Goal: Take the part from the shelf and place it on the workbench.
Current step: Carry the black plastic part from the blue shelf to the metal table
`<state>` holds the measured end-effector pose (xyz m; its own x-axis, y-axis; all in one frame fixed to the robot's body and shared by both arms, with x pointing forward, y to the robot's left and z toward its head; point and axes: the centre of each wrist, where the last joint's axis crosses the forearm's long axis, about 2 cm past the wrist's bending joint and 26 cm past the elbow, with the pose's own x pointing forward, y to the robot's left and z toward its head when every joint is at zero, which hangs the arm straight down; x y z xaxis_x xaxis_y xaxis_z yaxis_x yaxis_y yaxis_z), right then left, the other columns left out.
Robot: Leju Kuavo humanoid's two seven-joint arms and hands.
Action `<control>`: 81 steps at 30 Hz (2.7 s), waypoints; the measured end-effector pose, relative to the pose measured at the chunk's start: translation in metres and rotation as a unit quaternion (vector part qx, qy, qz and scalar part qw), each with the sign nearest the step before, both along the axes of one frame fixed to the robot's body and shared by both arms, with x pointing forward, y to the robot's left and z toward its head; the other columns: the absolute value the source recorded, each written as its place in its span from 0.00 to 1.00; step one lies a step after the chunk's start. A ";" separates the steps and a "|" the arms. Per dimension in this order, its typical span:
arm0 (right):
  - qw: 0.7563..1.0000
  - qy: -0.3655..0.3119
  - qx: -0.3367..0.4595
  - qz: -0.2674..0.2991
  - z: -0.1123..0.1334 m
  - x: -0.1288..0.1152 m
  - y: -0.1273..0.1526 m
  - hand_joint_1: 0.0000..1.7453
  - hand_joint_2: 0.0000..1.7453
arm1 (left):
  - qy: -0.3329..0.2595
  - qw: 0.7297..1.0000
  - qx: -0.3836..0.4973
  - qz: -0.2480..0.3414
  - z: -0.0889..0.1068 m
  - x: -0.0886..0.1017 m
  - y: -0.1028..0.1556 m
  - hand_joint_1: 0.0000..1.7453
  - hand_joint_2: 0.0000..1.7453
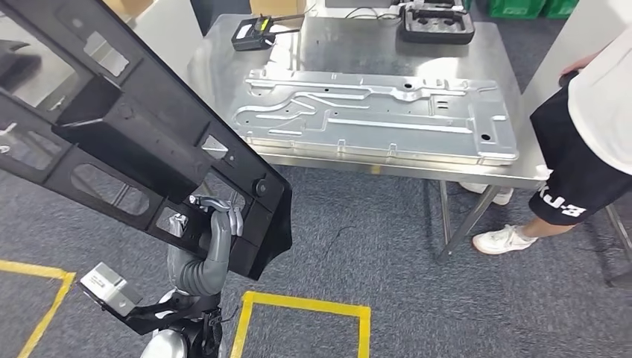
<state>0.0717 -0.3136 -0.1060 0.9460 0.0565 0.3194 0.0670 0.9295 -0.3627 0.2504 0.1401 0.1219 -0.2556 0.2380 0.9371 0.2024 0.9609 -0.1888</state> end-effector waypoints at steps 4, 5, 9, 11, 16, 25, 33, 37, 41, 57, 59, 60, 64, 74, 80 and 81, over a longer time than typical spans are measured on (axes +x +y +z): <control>1.000 0.003 0.001 -0.002 0.000 0.002 0.001 0.00 0.00 | 0.002 1.000 0.002 -0.001 -0.002 -0.001 0.001 1.00 1.00; 1.000 0.005 0.001 -0.003 0.000 0.001 0.001 0.00 0.00 | 0.003 1.000 0.002 -0.001 -0.002 -0.001 0.001 1.00 1.00; 1.000 0.006 0.003 -0.003 0.000 0.002 0.002 0.00 0.00 | 0.006 1.000 -0.001 -0.003 -0.003 -0.002 0.001 1.00 1.00; 1.000 0.006 0.003 -0.003 0.000 0.002 0.002 0.00 0.00 | 0.010 1.000 -0.002 -0.005 -0.004 -0.004 0.001 1.00 1.00; 1.000 0.005 0.003 -0.003 0.000 0.002 0.002 0.00 0.00 | 0.017 1.000 -0.002 -0.006 -0.006 -0.006 0.002 1.00 1.00; 1.000 0.004 0.006 -0.003 0.000 0.003 0.006 0.00 0.00 | 0.026 1.000 0.003 -0.004 -0.010 -0.009 0.005 1.00 1.00; 1.000 0.006 0.007 -0.004 0.000 0.003 0.006 0.00 0.00 | 0.031 0.999 0.016 -0.007 -0.011 -0.009 0.007 1.00 1.00; 1.000 0.007 0.005 -0.004 0.000 0.003 0.004 0.00 0.00 | 0.031 0.999 0.022 -0.008 -0.010 -0.007 0.007 1.00 1.00; 1.000 0.007 0.005 -0.002 0.000 0.003 0.004 0.00 0.00 | 0.024 0.999 0.028 -0.010 -0.007 -0.005 0.007 1.00 1.00; 1.000 0.009 -0.003 0.000 0.000 0.002 -0.004 0.00 0.00 | 0.002 1.000 0.030 -0.005 0.002 -0.002 0.005 1.00 1.00; 1.000 0.007 -0.003 0.002 0.000 0.002 -0.003 0.00 0.00 | 0.003 1.000 0.030 -0.004 0.002 -0.002 0.005 1.00 1.00; 1.000 0.006 -0.001 0.003 0.000 0.002 -0.001 0.00 0.00 | 0.003 1.000 0.029 -0.004 0.002 -0.002 0.005 1.00 1.00; 1.000 0.004 -0.001 0.007 0.000 0.003 0.001 0.00 0.00 | 0.002 1.000 0.026 -0.001 0.002 -0.004 0.007 1.00 1.00; 1.000 -0.006 0.004 0.025 0.000 0.001 0.010 0.00 0.00 | 0.009 1.000 0.011 0.024 0.002 -0.017 0.029 1.00 1.00; 1.000 -0.011 0.008 0.013 0.001 0.005 0.012 0.00 0.00 | -0.009 1.000 0.004 0.002 0.014 -0.008 0.030 1.00 1.00; 1.000 -0.012 0.008 0.010 0.001 0.006 0.011 0.00 0.00 | -0.016 1.000 0.001 -0.004 0.018 -0.003 0.027 1.00 1.00</control>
